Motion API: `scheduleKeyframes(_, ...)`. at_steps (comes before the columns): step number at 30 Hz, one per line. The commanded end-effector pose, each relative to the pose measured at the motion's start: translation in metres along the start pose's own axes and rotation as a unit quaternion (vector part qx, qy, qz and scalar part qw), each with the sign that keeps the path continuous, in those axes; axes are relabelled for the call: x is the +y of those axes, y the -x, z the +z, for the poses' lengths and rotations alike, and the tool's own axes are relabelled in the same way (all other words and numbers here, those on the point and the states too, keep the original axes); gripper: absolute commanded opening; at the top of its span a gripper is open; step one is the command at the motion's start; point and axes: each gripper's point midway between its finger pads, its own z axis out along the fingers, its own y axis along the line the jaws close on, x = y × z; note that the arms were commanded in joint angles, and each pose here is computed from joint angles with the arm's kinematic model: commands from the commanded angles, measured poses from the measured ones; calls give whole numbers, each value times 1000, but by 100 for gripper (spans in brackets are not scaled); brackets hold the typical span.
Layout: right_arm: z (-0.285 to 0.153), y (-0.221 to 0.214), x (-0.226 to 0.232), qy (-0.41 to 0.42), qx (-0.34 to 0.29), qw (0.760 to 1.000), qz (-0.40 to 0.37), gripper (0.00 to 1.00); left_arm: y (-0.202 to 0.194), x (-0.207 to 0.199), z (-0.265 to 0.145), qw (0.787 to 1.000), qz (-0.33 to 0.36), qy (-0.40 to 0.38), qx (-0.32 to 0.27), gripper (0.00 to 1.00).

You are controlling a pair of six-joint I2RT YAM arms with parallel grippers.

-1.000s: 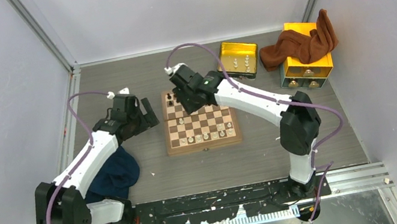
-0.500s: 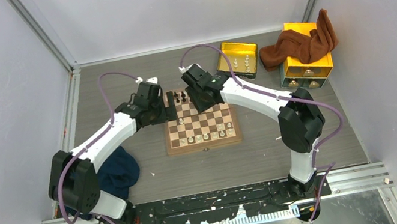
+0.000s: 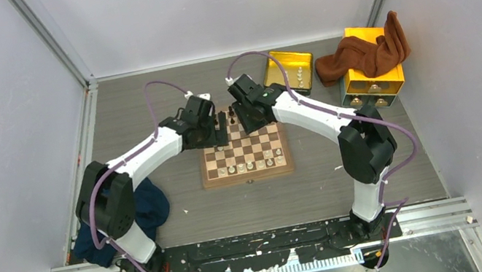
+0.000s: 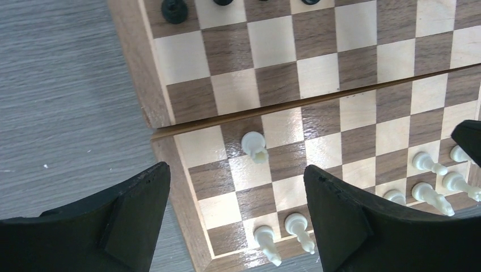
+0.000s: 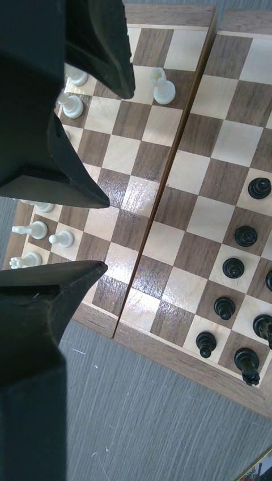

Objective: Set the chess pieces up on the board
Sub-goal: Pick up the chess piece from the chessboard.

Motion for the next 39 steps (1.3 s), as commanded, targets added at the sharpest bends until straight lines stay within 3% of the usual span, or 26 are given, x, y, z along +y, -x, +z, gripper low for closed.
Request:
scheduleKeyframes(1,-20,22,0,17,-45,999,20,45,24,-14,-1,999,14,-10,-32,88)
scheduleKeyframes(22,-16,14,-9,16,-37,999,25,44,19,-22,21,999,32,13,-8,68)
scheduleKeyframes(39,-15,10,-49,-7,-37,997,75,38,13,-21,23,999,35,22,3,53)
